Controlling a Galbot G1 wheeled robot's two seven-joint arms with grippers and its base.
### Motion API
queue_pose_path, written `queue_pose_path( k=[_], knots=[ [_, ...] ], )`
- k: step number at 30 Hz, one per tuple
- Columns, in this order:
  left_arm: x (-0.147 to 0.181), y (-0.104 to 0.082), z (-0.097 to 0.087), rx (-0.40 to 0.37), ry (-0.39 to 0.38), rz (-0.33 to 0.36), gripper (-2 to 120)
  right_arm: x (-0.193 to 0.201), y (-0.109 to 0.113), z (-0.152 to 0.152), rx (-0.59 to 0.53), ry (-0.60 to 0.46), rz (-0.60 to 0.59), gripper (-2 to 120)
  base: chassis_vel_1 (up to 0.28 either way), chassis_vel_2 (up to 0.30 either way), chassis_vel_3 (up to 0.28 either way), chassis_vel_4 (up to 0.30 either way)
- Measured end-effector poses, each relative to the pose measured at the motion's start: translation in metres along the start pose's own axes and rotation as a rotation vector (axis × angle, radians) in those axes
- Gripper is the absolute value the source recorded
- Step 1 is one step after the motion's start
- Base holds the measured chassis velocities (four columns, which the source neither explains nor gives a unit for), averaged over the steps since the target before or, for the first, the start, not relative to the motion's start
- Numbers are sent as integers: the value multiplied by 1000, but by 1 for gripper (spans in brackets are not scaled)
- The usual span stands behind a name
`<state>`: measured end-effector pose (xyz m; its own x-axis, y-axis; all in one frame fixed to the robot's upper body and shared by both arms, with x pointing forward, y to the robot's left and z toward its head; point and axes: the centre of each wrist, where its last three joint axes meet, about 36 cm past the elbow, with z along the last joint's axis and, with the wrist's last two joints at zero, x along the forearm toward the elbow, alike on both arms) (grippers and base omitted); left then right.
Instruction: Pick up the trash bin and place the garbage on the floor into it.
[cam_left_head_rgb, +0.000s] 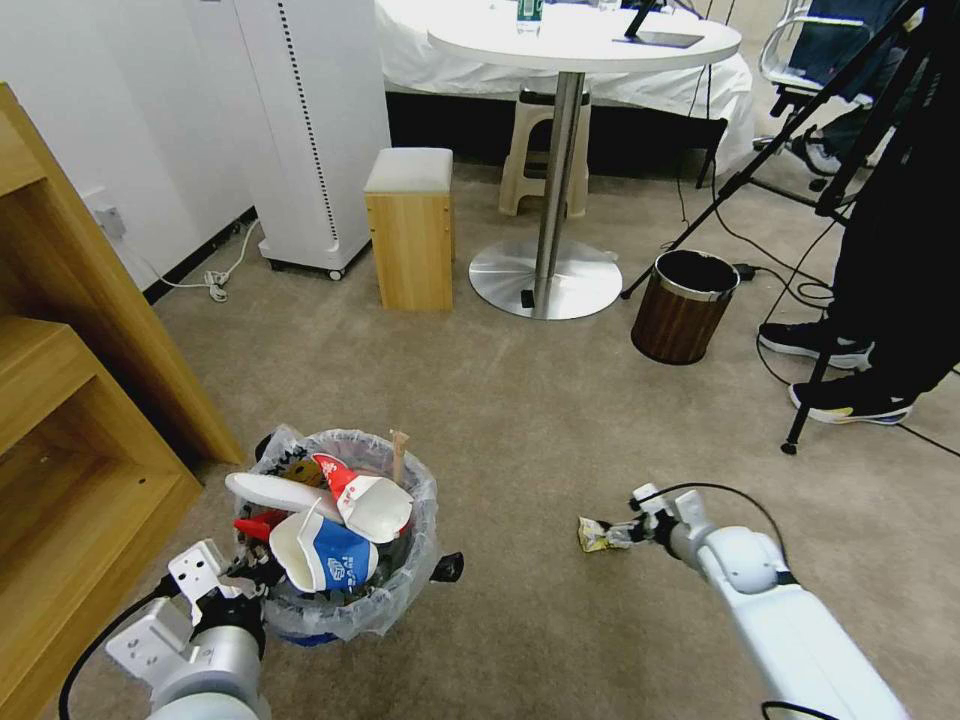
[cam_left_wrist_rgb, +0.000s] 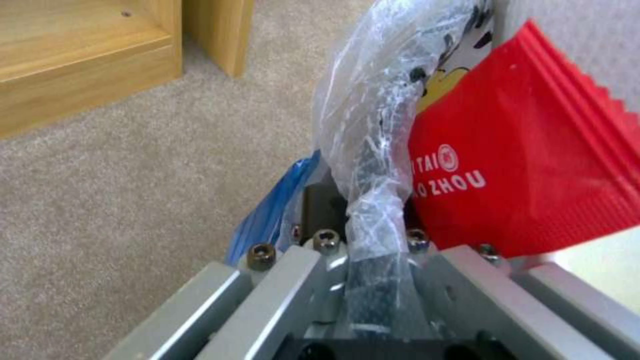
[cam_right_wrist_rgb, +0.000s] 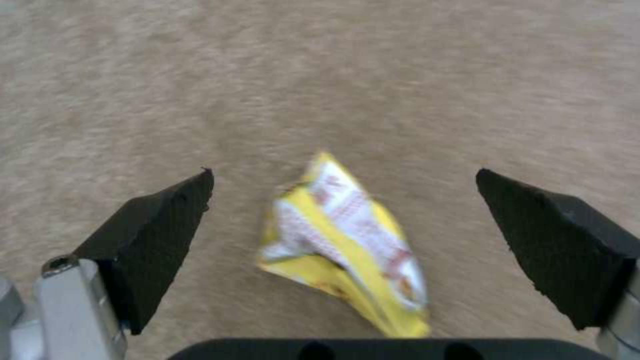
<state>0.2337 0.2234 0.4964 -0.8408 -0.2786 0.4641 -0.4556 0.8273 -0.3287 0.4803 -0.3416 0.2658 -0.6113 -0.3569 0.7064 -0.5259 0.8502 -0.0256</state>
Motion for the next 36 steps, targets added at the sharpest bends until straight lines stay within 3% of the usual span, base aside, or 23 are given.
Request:
queue_pose_path(
  k=[12, 18, 22, 26, 36],
  knots=[
    [-2, -2, 2, -6, -5, -4, 0, -24, 7, 19, 21, 72, -42, 60, 0, 0, 0, 0],
    [-3, -2, 3, -6, -1, -4, 0, -19, 4, 22, 32, 77, -22, 33, 0, 0, 0, 0],
    [-3, -2, 3, -6, -1, -4, 0, -15, 2, 23, 39, 75, -16, 26, 0, 0, 0, 0],
    [-4, -2, 3, -7, 1, -3, 0, 1, -3, 19, 49, 35, 4, 4, 0, 0, 0, 0],
    [-3, -3, 5, -6, 7, 0, 0, 11, -3, 19, 51, 13, 13, 0, 0, 0, 0, 0]
  ],
)
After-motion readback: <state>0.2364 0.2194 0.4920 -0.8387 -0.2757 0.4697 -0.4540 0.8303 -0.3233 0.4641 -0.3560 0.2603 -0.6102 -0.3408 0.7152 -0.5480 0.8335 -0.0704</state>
